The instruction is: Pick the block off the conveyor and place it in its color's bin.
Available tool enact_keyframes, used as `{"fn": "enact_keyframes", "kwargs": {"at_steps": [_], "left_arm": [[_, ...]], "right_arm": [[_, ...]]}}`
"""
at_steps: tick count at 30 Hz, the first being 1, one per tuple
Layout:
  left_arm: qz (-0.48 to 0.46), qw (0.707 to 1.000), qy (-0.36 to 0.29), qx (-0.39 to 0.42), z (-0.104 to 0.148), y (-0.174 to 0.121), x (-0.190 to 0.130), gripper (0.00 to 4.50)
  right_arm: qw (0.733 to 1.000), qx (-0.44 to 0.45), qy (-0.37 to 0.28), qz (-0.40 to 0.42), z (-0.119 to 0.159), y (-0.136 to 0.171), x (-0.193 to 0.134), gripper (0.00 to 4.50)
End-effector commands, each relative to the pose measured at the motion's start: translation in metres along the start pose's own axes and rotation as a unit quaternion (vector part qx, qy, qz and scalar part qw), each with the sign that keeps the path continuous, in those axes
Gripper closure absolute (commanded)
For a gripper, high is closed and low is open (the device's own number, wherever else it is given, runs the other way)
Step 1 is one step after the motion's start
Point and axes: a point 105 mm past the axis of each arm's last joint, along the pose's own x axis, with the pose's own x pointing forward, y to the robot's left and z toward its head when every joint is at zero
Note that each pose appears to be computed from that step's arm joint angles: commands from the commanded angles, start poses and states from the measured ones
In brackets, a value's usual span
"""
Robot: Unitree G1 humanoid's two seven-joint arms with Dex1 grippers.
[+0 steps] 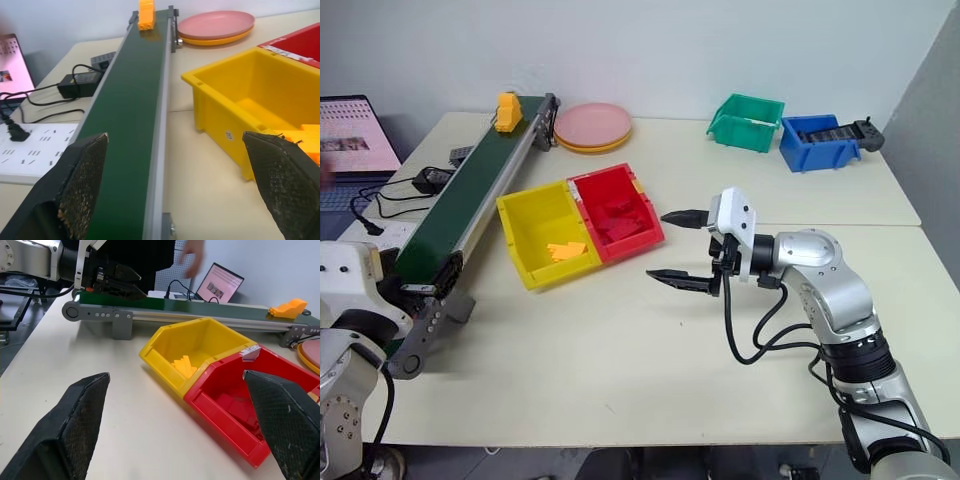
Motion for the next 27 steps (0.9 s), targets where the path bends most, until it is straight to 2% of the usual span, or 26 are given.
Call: {"fn": "enact_keyframes", "kwargs": {"at_steps": [1, 7, 13, 19, 27], "left_arm": [[0.013, 0.999, -0.034, 0.011, 0.016, 0.007, -0.012, 0.00], [0.025, 0.999, 0.015, 0.027, 0.006, 0.013, -0.016, 0.00], [0.000, 0.998, 0.038, 0.057, 0.004, 0.012, -0.017, 0.00], [-0.024, 1.000, 0.010, 0.003, 0.013, 0.010, -0.017, 0.00], [-0.036, 0.999, 0.015, 0.031, 0.016, 0.013, -0.013, 0.00]], "right_arm": [[1.000, -0.020, -0.016, 0.011, 0.012, 0.000, 0.003, 0.00], [0.999, -0.014, -0.023, 0.031, 0.015, 0.000, 0.007, 0.00], [0.998, -0.011, -0.028, 0.061, 0.020, 0.004, 0.002, 0.00], [0.997, -0.007, -0.031, 0.077, 0.026, 0.004, 0.000, 0.00], [0.994, -0.026, -0.023, 0.101, 0.035, 0.013, 0.007, 0.00]]}}
